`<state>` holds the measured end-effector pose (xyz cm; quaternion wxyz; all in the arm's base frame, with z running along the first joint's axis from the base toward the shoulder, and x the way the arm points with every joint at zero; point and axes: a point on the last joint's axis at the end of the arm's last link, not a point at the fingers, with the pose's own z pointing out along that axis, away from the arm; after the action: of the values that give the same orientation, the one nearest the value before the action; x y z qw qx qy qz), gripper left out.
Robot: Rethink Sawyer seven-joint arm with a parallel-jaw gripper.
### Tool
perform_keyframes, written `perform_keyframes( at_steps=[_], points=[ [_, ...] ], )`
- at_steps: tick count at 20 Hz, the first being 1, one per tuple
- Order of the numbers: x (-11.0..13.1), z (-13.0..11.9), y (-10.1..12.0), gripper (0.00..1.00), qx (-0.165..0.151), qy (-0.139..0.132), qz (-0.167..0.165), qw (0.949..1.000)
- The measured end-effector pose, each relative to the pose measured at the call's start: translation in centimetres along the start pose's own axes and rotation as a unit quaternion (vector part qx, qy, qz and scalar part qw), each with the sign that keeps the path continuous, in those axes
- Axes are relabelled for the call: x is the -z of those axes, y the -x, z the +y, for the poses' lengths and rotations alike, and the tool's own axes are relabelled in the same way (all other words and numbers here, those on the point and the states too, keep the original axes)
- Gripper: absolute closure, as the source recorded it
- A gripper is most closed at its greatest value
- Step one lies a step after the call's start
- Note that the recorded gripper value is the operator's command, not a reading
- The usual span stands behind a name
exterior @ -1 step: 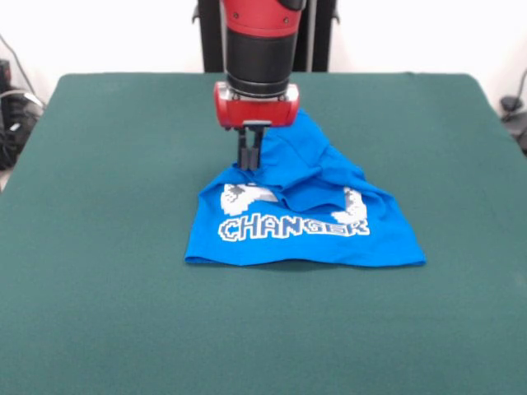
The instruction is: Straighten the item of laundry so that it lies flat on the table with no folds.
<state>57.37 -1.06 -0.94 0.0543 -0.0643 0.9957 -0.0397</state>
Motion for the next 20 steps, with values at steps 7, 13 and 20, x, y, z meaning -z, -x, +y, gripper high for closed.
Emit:
perform_keyframes(
  at_steps=[7, 13, 20],
  points=[
    [-0.01, 0.03, -0.06, 0.0, 0.0, 0.0, 0.001, 1.0],
    [0.0, 0.07, -0.06, 0.0, 0.0, 0.0, 0.0, 1.0],
    [0.02, 0.51, -0.03, 0.0, 0.004, 0.001, 0.0, 1.0]
  ],
)
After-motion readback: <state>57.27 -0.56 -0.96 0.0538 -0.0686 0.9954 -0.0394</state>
